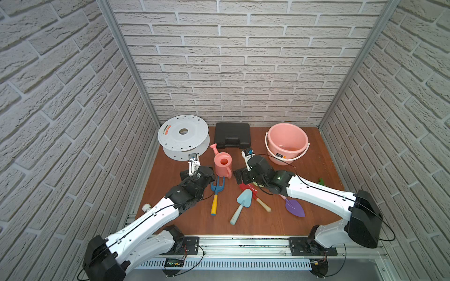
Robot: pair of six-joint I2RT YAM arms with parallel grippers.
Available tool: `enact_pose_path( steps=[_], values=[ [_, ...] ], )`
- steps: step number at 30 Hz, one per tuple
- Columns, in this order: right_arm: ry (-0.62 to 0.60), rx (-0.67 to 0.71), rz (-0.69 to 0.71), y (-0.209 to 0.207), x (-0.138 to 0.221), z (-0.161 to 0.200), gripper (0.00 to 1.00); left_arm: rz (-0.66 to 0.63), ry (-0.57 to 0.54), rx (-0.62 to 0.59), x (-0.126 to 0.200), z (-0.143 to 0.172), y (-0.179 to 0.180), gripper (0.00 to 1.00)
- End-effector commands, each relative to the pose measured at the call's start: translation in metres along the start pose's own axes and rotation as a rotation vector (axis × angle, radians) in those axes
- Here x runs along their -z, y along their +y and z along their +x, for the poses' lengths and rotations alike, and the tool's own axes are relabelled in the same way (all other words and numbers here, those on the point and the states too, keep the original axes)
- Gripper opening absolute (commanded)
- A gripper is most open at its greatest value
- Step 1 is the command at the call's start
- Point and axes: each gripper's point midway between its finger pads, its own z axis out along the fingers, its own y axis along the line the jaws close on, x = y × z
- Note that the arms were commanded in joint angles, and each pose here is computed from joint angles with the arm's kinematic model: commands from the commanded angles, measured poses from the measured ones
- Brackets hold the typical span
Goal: Organize the gardening tools
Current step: Pick up the gardening tool from the center of the board.
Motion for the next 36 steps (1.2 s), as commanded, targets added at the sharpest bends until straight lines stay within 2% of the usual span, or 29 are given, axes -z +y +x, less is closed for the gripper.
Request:
enact_pose_path(
  steps=[1,6,11,14,16,17,26,31,36],
  values=[
    [-0.048,0.023,-0.037,0.021,-0.009,-0.021,0.99,-0.076,-0.022,0.061,0.006,0.006,0.036,0.98],
    [0.009,0.084,-0.032,0.046,-0.038,-0.015,0.99,-0.045,-0.069,0.122,0.011,0.010,0.044,0.98],
    [0.055,0.108,-0.040,0.059,-0.059,-0.012,0.75,-0.045,-0.059,0.123,0.009,0.009,0.043,0.98],
    [0.064,0.126,-0.028,0.062,-0.068,-0.010,0.69,-0.049,-0.045,0.113,0.007,0.013,0.042,0.98],
    [0.070,0.138,-0.018,0.063,-0.074,-0.008,0.59,-0.050,-0.040,0.113,0.006,0.014,0.043,0.98],
    [0.076,0.143,-0.010,0.063,-0.075,-0.007,0.57,-0.049,-0.040,0.115,0.006,0.014,0.042,0.98],
    [0.104,0.169,0.078,0.048,-0.091,0.008,0.58,-0.037,-0.038,0.116,0.004,0.015,0.040,0.98],
    [0.062,0.203,0.025,0.069,-0.071,-0.004,0.59,-0.041,-0.035,0.114,0.003,0.015,0.040,0.98],
    [-0.001,0.204,0.058,0.066,-0.053,-0.021,0.60,-0.041,-0.032,0.116,0.003,0.016,0.040,0.98]
  ],
)
